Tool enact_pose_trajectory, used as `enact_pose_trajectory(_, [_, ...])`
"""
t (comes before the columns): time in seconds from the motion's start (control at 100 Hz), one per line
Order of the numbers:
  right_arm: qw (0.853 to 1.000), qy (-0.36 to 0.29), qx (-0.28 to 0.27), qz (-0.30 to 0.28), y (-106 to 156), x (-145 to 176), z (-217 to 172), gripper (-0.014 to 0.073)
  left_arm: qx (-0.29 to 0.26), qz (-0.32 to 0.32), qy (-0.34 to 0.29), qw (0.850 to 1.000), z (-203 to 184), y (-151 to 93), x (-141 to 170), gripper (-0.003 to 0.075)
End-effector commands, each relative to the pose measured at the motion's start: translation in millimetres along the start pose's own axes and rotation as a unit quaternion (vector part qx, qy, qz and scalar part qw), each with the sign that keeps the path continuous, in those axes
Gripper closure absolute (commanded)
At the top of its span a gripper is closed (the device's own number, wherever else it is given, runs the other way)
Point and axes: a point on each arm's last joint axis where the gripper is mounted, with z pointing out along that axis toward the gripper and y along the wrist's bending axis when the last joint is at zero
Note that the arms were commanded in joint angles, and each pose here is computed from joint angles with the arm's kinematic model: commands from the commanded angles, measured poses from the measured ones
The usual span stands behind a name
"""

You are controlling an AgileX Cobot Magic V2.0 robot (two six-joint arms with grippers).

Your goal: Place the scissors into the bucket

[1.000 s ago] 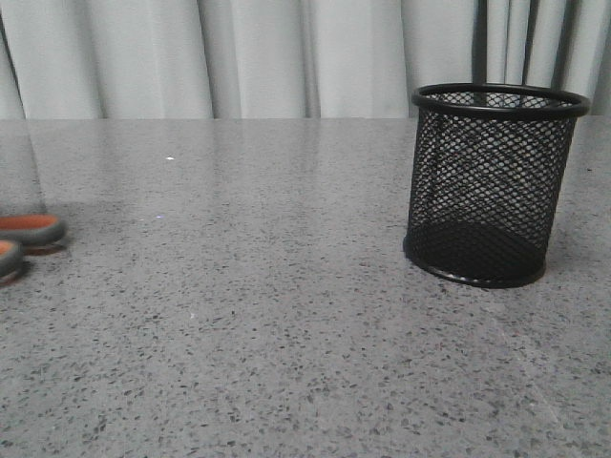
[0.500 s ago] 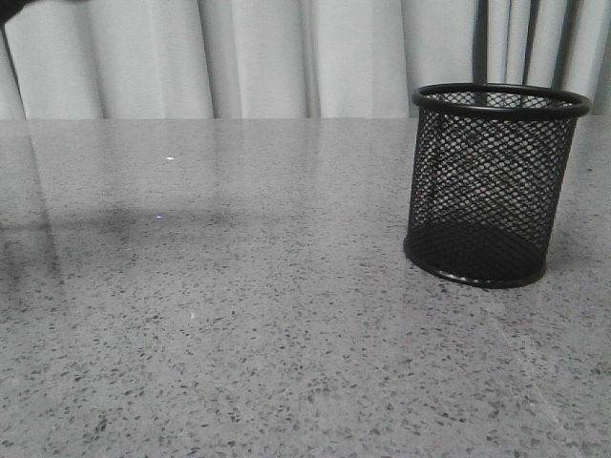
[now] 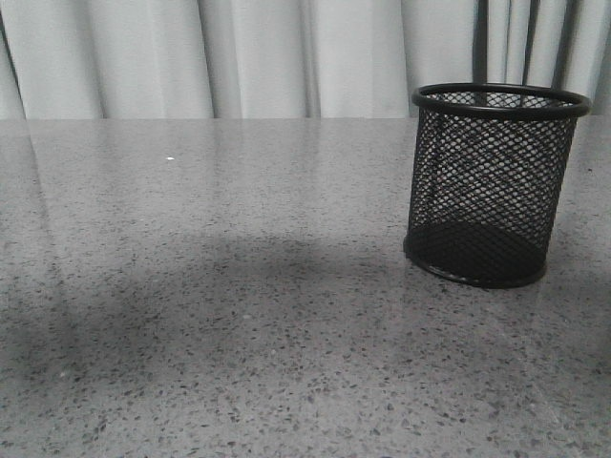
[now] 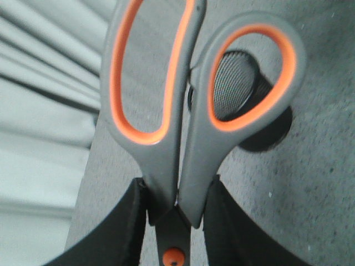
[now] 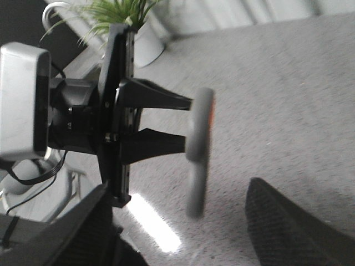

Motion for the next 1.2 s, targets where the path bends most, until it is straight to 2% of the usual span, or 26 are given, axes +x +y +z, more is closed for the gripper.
enact_pose_trajectory(0.0, [0.999,-0.034,-0.017,-0.002,9,-14,14,0.0134,-0.051,-0.008,-0.049,0.997,-11,10,-19,0.0737])
enact_pose_trajectory(0.17, [1.0,-0.017,-0.018,0.001,11,-16,41,0.0156,-0.052,-0.003,-0.059,0.997,-13,8,-24,0.0737])
enact_pose_trajectory(0.21, [1.0,-0.016,-0.018,0.001,11,-18,43,0.0244,-0.053,-0.003,-0.06,0.997,-14,8,-24,0.0737])
enact_pose_trajectory(0.22, [1.0,-0.016,-0.018,0.001,11,-18,44,0.0244,-0.054,-0.002,-0.061,0.997,-15,9,-25,0.0737])
enact_pose_trajectory(0.23, [1.0,-0.016,-0.018,0.001,11,-19,45,0.0303,-0.054,-0.002,-0.061,0.997,-15,9,-25,0.0737])
enact_pose_trajectory(0.25, [1.0,-0.016,-0.017,0.001,11,-19,46,0.0348,-0.055,-0.002,-0.061,0.997,-16,9,-25,0.0737])
enact_pose_trajectory(0.28, [1.0,-0.022,-0.016,0.001,11,-20,46,0.0475,-0.056,-0.002,-0.062,0.997,-17,9,-25,0.0737])
enact_pose_trajectory(0.29, [1.0,-0.023,-0.015,0.001,11,-20,46,0.0475,-0.057,-0.002,-0.063,0.996,-18,9,-25,0.0736])
enact_pose_trajectory(0.33, [1.0,-0.028,-0.013,-0.003,10,-21,47,0.0665,-0.059,-0.002,-0.065,0.996,-20,9,-26,0.0735])
enact_pose_trajectory(0.4, [0.999,-0.036,-0.01,-0.01,10,-23,47,0.0655,-0.064,-0.01,-0.075,0.995,-25,8,-28,0.0699])
enact_pose_trajectory(0.47, [0.999,-0.04,-0.008,-0.014,9,-23,47,0.0655,-0.077,-0.026,-0.094,0.992,-34,9,-32,0.0591])
enact_pose_trajectory(0.48, [0.999,-0.041,-0.007,-0.017,9,-24,47,0.0655,-0.081,-0.029,-0.098,0.991,-36,10,-33,0.0547])
enact_pose_trajectory(0.49, [0.999,-0.041,-0.006,-0.017,9,-24,47,0.0655,-0.083,-0.03,-0.1,0.991,-37,10,-33,0.0547])
enact_pose_trajectory(0.55, [0.999,-0.043,-0.002,-0.02,7,-25,47,0.0655,-0.105,-0.047,-0.122,0.986,-48,12,-37,0.0385])
enact_pose_trajectory(0.61, [0.999,-0.046,0.004,-0.025,5,-27,46,0.0655,-0.13,-0.072,-0.15,0.977,-61,14,-42,0.0288])
enact_pose_trajectory(0.66, [0.998,-0.046,0.011,-0.036,4,-33,43,0.0655,-0.147,-0.087,-0.17,0.97,-72,15,-45,0.0258])
enact_pose_trajectory(0.71, [0.998,-0.039,0.017,-0.048,4,-39,39,0.0655,-0.167,-0.099,-0.193,0.962,-87,15,-48,0.0272])
enact_pose_trajectory(0.78, [0.996,-0.016,0.032,-0.077,5,-54,28,0.0655,-0.186,-0.098,-0.213,0.954,-106,13,-51,0.0342])
enact_pose_trajectory(0.85, [0.994,0.012,0.051,-0.101,6,-67,15,0.0655,-0.202,-0.091,-0.229,0.948,-125,8,-52,0.0457])
enact_pose_trajectory(0.99, [0.984,0.055,0.115,-0.123,8,-90,-16,0.0655,-0.227,-0.079,-0.249,0.938,-151,-1,-52,0.0744])
enact_pose_trajectory(1.09, [0.972,0.097,0.174,-0.128,8,-97,-36,0.0655,-0.234,-0.073,-0.255,0.935,-160,-6,-52,0.074])
enact_pose_trajectory(1.19, [0.948,0.169,0.242,-0.122,3,-94,-50,0.0655,-0.232,-0.074,-0.255,0.936,-160,-9,-50,0.074])
